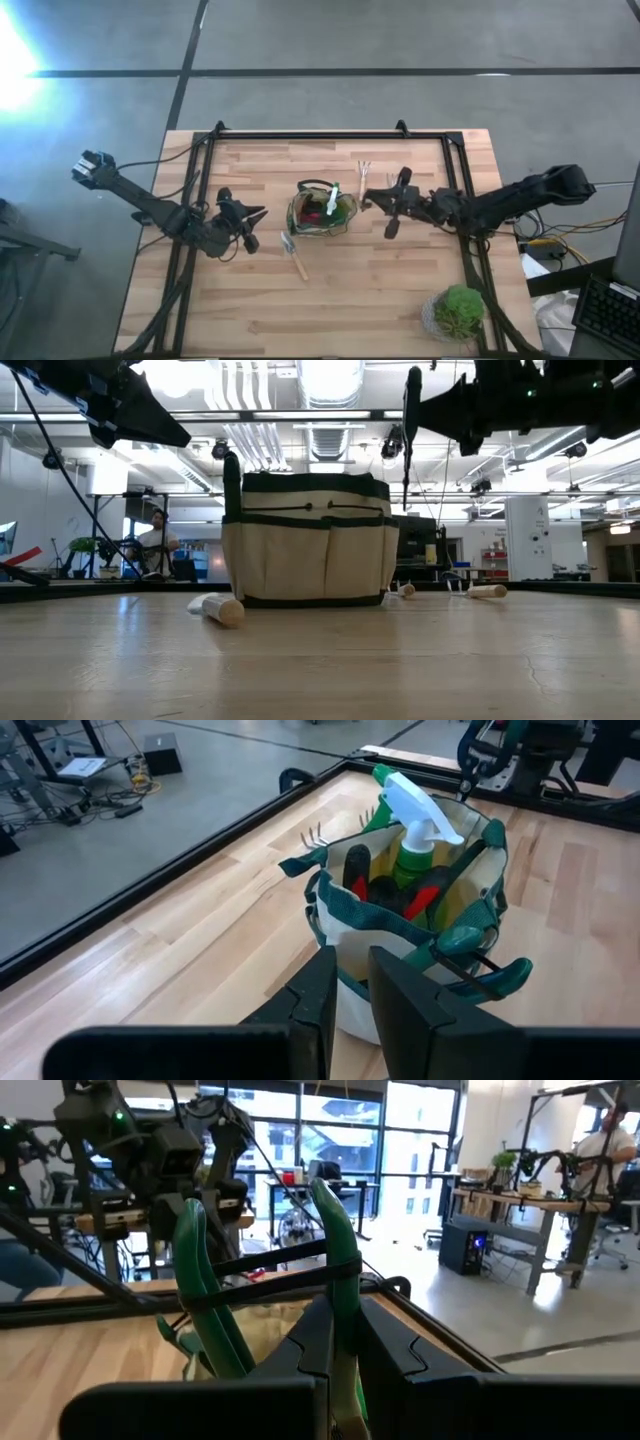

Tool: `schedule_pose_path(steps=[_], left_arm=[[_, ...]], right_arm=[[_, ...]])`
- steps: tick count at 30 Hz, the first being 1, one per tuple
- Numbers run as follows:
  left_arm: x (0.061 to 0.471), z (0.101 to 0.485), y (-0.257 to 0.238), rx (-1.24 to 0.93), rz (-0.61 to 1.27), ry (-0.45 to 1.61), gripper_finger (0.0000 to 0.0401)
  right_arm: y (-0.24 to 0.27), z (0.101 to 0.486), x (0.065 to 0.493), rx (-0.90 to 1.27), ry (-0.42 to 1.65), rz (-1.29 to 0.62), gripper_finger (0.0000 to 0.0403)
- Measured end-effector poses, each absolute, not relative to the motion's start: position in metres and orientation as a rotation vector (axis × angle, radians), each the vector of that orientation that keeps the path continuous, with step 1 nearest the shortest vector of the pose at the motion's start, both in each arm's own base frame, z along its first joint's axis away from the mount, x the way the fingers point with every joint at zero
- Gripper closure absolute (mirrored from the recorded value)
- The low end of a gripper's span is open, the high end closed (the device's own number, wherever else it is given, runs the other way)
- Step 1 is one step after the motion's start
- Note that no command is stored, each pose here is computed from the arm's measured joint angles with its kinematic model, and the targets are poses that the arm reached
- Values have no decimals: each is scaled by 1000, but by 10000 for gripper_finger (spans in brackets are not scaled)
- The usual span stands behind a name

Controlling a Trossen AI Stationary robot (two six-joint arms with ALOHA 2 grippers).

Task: Pick & Place Garden tools in Gardening bag
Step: Put the green shear scissors into the white gardening bag

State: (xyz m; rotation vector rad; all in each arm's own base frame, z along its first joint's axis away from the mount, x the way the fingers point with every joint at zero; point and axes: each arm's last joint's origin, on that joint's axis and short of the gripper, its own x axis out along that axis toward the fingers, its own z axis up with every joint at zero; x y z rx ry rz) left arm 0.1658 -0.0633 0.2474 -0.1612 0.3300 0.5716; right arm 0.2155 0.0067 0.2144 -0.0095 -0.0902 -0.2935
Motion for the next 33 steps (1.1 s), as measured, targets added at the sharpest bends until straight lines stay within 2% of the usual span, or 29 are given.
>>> schedule_pose_path(steps=[25, 33], left_arm=[[166, 248, -63, -149, 575, 330, 336], [166, 248, -63, -148, 576, 330, 336]], right_arm=[[-6, 200, 234, 52, -148, -182, 389], [-10, 193, 247, 56, -97, -194, 389]])
